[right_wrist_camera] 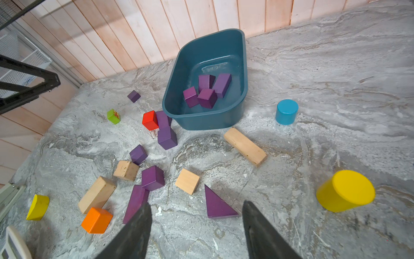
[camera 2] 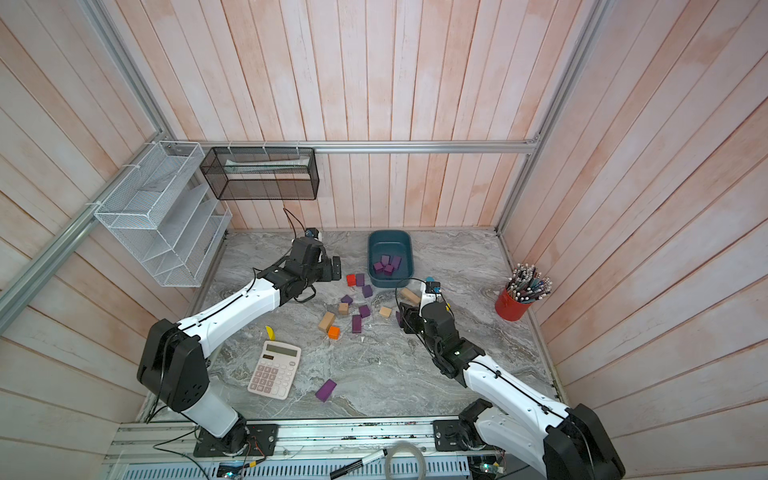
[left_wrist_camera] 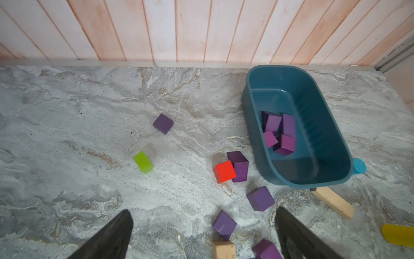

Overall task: Pick purple bricks into the storage bin
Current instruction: Pick up the building block from the center of the board, then place the building block in the storage box.

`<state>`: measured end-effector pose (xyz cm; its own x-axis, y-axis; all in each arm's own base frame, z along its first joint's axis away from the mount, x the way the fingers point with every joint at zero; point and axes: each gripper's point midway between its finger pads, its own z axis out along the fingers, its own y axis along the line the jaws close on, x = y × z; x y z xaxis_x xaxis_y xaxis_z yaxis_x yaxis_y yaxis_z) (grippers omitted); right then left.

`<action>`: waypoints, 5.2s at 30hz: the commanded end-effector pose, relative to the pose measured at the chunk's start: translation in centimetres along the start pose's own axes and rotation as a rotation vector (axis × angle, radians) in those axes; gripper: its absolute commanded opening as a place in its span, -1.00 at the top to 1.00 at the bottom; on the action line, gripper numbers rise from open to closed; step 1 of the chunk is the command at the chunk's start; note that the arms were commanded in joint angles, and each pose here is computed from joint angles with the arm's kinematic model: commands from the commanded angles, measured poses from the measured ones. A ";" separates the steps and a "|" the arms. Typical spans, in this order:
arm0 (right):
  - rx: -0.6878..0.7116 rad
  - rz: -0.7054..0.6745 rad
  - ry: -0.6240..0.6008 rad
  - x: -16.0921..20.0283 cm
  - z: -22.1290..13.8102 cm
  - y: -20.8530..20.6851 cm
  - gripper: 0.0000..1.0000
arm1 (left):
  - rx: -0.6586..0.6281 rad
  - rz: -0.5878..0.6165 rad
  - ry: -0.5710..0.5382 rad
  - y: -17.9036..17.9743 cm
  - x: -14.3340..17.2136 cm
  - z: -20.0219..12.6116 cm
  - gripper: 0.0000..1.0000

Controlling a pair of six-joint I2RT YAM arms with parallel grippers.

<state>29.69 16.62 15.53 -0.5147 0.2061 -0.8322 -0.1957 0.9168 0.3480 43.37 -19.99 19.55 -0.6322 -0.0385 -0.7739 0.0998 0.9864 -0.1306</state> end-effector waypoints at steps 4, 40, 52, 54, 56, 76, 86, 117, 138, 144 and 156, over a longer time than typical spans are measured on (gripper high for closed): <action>-0.070 -0.047 0.004 -0.5 0.4 2.5 -0.32 | -0.098 -0.067 0.049 3.6 0.7 1.0 -0.96; -0.326 -0.281 0.075 1.0 2.7 10.9 -0.29 | -0.133 0.330 0.117 6.0 -1.8 16.9 -0.82; -0.333 -0.282 0.122 2.4 3.1 10.8 -0.29 | -0.006 0.413 0.173 6.8 -0.7 20.5 -0.66; -0.334 -0.282 0.125 2.5 3.2 10.9 -0.29 | 0.026 0.395 0.166 7.1 -0.9 20.9 -0.64; -0.335 -0.282 0.131 2.6 3.3 10.9 -0.29 | 0.059 0.392 0.163 7.1 -0.9 21.2 -0.63; -0.345 -0.293 0.150 3.1 4.1 12.0 -0.29 | 0.171 0.374 0.313 7.6 1.3 22.9 -0.63; -0.343 -0.299 0.151 2.9 4.3 12.4 -0.29 | 0.179 0.386 0.361 7.9 2.4 23.3 -0.44; -0.326 -0.293 0.117 2.2 3.5 12.4 -0.29 | 0.088 0.314 0.320 7.6 0.2 21.1 0.38; -0.218 -0.226 0.057 0.5 1.9 10.1 -0.29 | 0.214 0.228 0.262 2.0 -1.8 14.7 0.35; -0.117 -0.199 0.068 0.6 1.5 7.9 -0.29 | 0.258 0.244 0.242 -0.9 -2.3 13.1 0.35; 0.034 -0.143 0.043 0.5 -0.6 3.7 -0.29 | 0.391 0.275 0.188 -8.1 -3.3 11.0 0.34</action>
<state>28.46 21.99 18.04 -0.4944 0.0521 -0.8677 -0.3241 0.9152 0.2396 53.12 -27.45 13.01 -0.7137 0.3030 -0.6315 0.5004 0.8515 -0.1570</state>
